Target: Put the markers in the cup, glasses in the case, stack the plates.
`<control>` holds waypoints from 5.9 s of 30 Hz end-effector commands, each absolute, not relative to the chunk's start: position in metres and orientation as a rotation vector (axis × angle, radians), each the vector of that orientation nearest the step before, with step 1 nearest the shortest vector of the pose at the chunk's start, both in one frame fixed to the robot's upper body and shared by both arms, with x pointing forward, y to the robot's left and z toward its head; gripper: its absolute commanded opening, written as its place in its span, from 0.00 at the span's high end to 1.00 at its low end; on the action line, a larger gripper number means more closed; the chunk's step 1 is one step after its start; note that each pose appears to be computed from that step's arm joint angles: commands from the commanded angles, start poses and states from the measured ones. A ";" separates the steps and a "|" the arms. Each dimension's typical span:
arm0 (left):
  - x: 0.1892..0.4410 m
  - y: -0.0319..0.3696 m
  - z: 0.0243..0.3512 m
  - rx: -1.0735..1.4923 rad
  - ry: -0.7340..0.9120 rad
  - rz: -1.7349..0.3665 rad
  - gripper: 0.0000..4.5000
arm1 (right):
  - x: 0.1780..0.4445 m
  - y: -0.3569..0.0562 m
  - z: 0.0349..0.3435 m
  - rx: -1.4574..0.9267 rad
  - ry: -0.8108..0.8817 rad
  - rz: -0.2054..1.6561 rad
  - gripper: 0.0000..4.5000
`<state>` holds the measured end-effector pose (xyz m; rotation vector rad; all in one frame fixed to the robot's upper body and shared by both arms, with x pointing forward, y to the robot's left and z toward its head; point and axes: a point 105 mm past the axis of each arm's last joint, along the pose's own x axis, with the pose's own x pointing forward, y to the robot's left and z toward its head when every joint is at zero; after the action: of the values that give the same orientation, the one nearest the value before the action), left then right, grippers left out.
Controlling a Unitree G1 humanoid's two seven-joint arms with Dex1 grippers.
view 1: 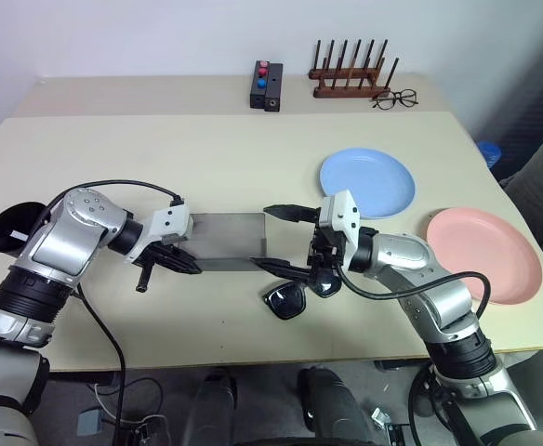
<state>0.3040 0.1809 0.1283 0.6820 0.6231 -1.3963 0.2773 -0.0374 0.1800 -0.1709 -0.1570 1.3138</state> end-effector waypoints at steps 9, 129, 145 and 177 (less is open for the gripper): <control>0.310 0.175 0.149 0.628 0.517 -1.351 0.40 | 0.275 -0.050 0.187 -0.292 -0.165 1.322 0.00; 0.242 0.179 0.120 0.108 0.260 -0.785 0.39 | 0.325 -0.051 0.122 -1.727 -0.684 1.402 0.78; 0.243 0.181 0.118 0.108 0.261 -0.773 0.39 | 0.325 -0.062 0.137 -1.624 -0.600 1.327 0.99; 0.253 0.202 0.121 0.177 0.162 -0.590 0.39 | 0.328 -0.111 0.145 -1.520 0.147 1.136 0.99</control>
<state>0.2544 0.2074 0.1124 0.1662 0.1995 -0.5716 0.3296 -0.1169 0.1378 -1.5440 0.1806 1.1521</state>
